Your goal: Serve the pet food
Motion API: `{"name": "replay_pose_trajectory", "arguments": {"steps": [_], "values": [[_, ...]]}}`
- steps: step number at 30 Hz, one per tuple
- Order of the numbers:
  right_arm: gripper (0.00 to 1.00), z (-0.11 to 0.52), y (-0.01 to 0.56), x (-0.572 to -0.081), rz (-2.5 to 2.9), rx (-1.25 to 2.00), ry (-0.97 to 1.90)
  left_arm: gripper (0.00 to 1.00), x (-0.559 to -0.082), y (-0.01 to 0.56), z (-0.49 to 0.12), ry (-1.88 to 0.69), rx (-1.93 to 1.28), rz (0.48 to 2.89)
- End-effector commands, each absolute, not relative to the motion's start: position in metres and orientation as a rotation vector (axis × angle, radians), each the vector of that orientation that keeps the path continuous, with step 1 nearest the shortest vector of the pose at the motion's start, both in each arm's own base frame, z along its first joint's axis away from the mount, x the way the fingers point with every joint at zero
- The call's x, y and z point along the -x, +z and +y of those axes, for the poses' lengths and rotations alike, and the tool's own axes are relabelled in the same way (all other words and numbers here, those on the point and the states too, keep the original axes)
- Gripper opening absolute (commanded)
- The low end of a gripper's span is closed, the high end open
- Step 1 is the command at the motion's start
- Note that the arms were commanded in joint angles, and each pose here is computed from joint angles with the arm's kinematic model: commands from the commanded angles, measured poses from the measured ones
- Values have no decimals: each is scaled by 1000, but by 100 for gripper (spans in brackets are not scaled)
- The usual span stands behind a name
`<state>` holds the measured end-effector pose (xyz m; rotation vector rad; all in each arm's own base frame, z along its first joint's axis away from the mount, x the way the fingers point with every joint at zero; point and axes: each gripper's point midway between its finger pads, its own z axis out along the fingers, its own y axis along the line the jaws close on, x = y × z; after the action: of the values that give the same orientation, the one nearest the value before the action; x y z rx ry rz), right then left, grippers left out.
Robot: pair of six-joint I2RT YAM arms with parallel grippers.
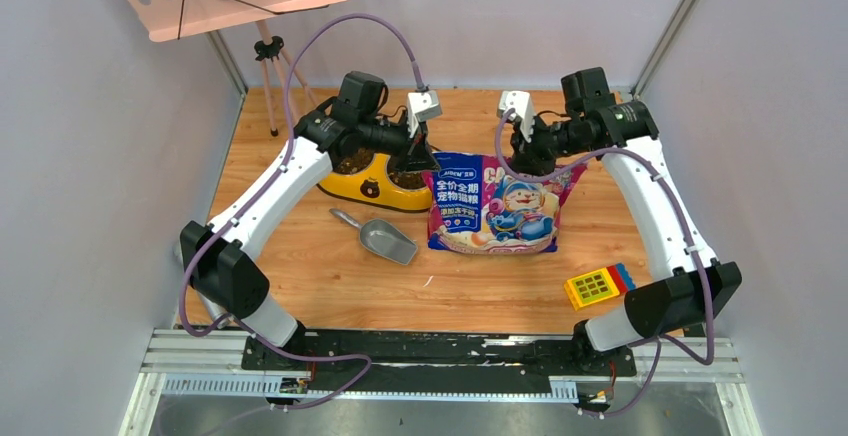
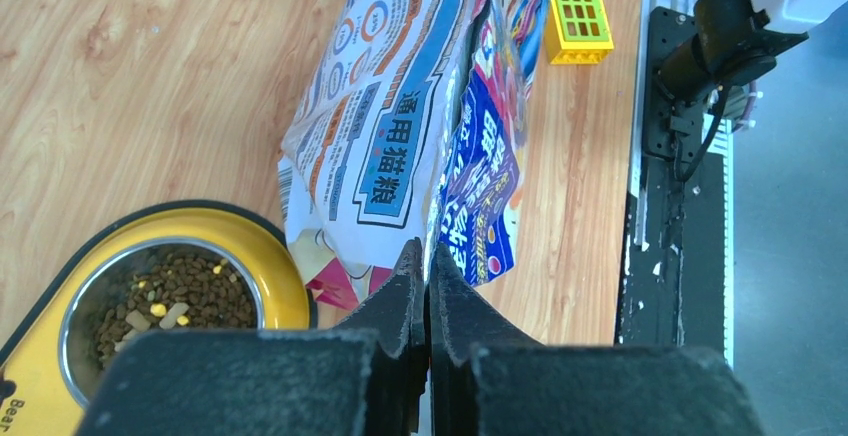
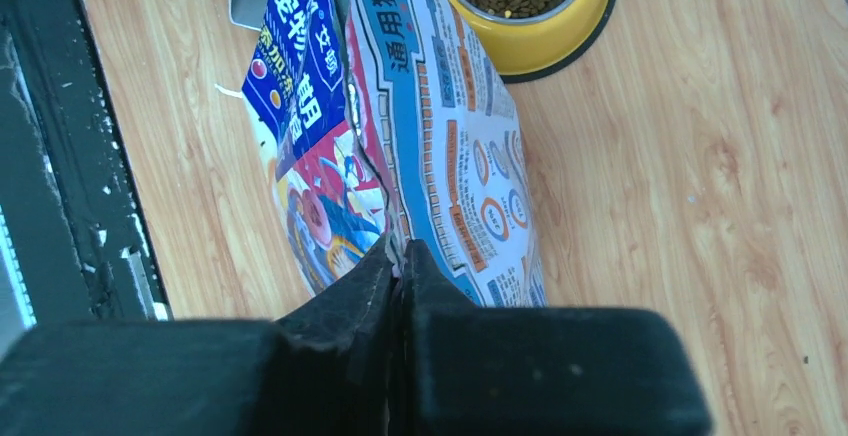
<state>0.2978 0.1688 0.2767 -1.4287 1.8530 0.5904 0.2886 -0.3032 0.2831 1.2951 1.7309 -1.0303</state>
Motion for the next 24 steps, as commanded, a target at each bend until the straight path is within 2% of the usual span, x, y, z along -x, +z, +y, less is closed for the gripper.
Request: {"name": "replay_pose_trajectory", "arguments": {"steps": [1, 2, 3, 5, 6, 7, 9, 10, 14, 15, 16, 17, 19, 20, 22, 23, 24], "values": [[0, 148, 298, -298, 1812, 1433, 509, 0, -288, 315, -287, -980, -1258, 1663], [0, 145, 299, -298, 1823, 1425, 521, 0, -289, 314, -287, -981, -1257, 1666], [5, 143, 300, -299, 1841, 1408, 517, 0, -289, 314, -286, -981, -1257, 1666], [33, 137, 301, -303, 1859, 1385, 494, 0, -288, 314, -286, -981, -1258, 1668], [36, 134, 303, -303, 1855, 1383, 485, 0, -288, 313, -286, -981, -1258, 1669], [31, 131, 303, -304, 1856, 1378, 472, 0, -289, 313, -285, -979, -1258, 1671], [7, 124, 304, -306, 1867, 1373, 458, 0, -289, 312, -285, -979, -1257, 1674], [0, 121, 304, -306, 1876, 1372, 459, 0, -289, 312, -285, -978, -1257, 1676], [0, 108, 306, -302, 1897, 1368, 497, 0, -291, 311, -284, -973, -1263, 1679], [7, 103, 306, -304, 1908, 1357, 483, 0, -291, 310, -284, -975, -1263, 1684], [21, 100, 306, -305, 1920, 1350, 466, 0, -292, 310, -283, -974, -1264, 1684], [24, 97, 306, -306, 1921, 1345, 451, 0, -292, 309, -283, -975, -1263, 1688], [1, 90, 309, -305, 1904, 1356, 437, 0, -293, 309, -283, -975, -1264, 1689], [0, 89, 310, -303, 1892, 1369, 441, 0, -293, 309, -283, -978, -1265, 1689], [3, 82, 312, -305, 1909, 1345, 426, 0, -294, 309, -283, -979, -1263, 1691], [16, 77, 310, -307, 1929, 1328, 415, 0, -294, 308, -283, -981, -1263, 1692], [18, 73, 309, -307, 1939, 1325, 403, 0, -294, 308, -283, -983, -1263, 1692]]}}
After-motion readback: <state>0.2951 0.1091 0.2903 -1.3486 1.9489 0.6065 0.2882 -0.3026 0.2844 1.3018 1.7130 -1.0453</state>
